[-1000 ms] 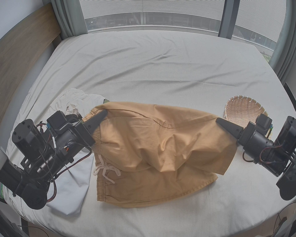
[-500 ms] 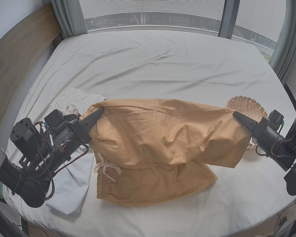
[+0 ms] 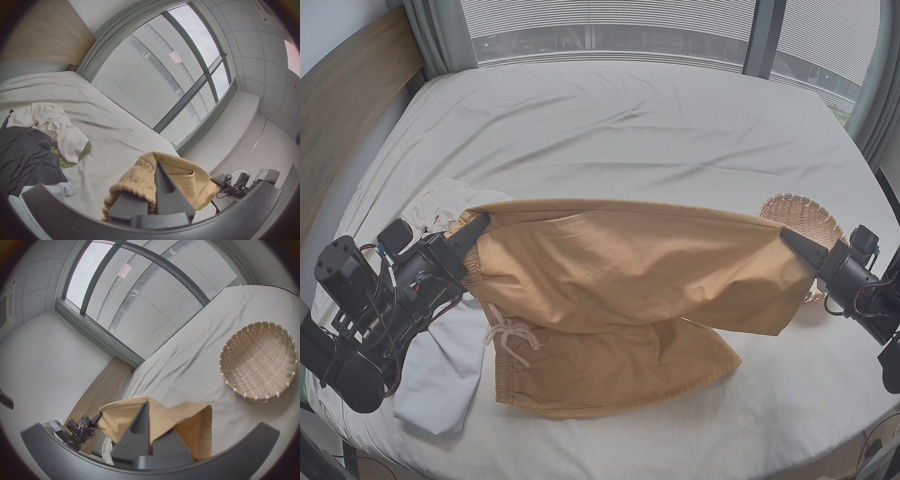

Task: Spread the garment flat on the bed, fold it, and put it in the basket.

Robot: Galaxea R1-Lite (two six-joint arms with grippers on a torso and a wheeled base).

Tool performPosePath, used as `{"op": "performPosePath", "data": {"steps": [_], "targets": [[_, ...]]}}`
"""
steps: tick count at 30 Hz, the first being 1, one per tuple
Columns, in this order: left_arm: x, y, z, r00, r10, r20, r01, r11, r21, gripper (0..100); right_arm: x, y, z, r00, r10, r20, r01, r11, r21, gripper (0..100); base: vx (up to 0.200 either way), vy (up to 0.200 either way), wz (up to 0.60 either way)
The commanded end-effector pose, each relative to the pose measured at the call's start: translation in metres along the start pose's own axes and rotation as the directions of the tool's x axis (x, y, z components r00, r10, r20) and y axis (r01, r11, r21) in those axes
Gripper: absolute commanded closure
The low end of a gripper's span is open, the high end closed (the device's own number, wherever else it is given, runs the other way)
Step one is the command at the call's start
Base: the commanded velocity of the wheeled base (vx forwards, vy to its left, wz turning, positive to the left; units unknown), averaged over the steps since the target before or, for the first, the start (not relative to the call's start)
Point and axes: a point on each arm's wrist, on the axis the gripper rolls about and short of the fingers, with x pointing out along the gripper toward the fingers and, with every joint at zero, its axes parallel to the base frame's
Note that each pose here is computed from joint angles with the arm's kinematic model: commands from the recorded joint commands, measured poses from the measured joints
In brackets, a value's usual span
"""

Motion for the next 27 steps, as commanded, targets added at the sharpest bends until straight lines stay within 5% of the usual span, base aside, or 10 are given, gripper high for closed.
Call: {"op": "performPosePath", "data": {"steps": [1, 18, 27], "targets": [[-0.001, 0.001, 0.001, 1.0, 0.006, 0.003, -0.006, 1.0, 0.001, 100, 0.0, -0.001, 0.0, 1.0, -0.005, 0.002, 0.005, 1.0, 0.0, 100, 0.0, 0.0, 0.0], [-0.004, 0.004, 0.007, 1.0, 0.02, 0.023, -0.02, 1.0, 0.007, 100, 0.005, 0.001, -0.001, 1.0, 0.014, -0.003, -0.014, 1.0, -0.007, 100, 0.0, 0.0, 0.0], [-0.002, 0.004, 0.008, 0.999, 0.018, 0.029, -0.018, 1.0, 0.015, 100, 0.036, -0.005, -0.008, 0.999, 0.031, -0.038, -0.034, 0.996, -0.088, 100, 0.0, 0.0, 0.0]]}}
